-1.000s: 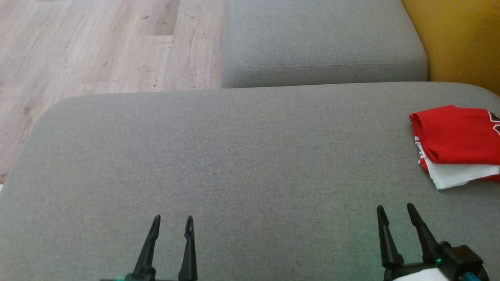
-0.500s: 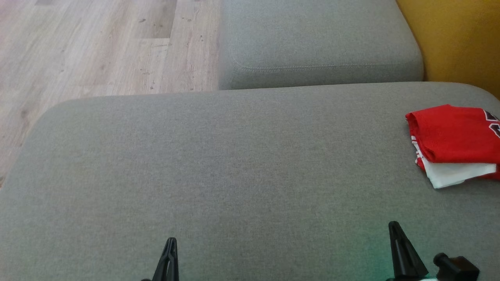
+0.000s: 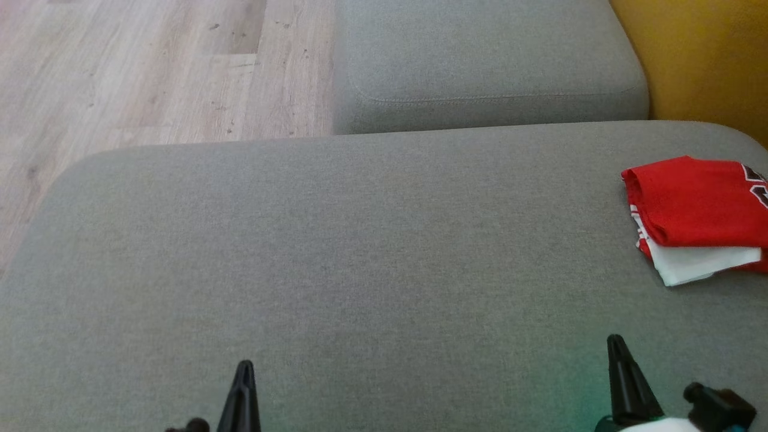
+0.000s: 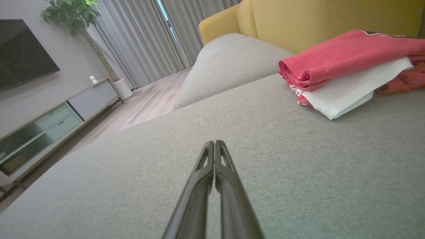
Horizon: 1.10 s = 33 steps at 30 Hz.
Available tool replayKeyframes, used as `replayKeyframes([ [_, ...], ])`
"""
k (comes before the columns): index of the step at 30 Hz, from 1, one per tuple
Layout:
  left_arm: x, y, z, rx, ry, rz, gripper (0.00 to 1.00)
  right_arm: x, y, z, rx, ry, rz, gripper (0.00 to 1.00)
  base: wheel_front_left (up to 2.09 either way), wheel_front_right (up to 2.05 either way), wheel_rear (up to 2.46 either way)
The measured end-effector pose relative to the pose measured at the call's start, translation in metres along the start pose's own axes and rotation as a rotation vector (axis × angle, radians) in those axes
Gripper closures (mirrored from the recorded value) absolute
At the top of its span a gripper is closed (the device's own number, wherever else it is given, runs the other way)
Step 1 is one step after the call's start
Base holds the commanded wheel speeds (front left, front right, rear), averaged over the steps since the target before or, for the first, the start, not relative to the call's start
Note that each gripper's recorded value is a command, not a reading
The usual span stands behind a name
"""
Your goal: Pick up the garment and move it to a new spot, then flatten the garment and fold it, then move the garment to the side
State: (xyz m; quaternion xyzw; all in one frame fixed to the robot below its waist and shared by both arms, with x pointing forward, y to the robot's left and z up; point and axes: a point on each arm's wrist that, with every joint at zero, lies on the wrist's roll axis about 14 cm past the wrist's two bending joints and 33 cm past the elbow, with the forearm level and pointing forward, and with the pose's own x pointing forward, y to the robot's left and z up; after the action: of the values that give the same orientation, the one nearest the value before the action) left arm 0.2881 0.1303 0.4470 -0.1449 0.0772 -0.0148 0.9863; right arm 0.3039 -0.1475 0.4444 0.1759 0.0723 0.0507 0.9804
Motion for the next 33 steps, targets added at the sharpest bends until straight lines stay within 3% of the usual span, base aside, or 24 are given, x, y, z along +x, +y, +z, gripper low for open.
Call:
replayKeyframes([
  [33,0.024,0.021,0.007,-0.388,0.043,0.050,1.00,0.016,-0.019,0.013,0.382,-0.026,-0.085,1.00,0.00,0.00,0.00],
])
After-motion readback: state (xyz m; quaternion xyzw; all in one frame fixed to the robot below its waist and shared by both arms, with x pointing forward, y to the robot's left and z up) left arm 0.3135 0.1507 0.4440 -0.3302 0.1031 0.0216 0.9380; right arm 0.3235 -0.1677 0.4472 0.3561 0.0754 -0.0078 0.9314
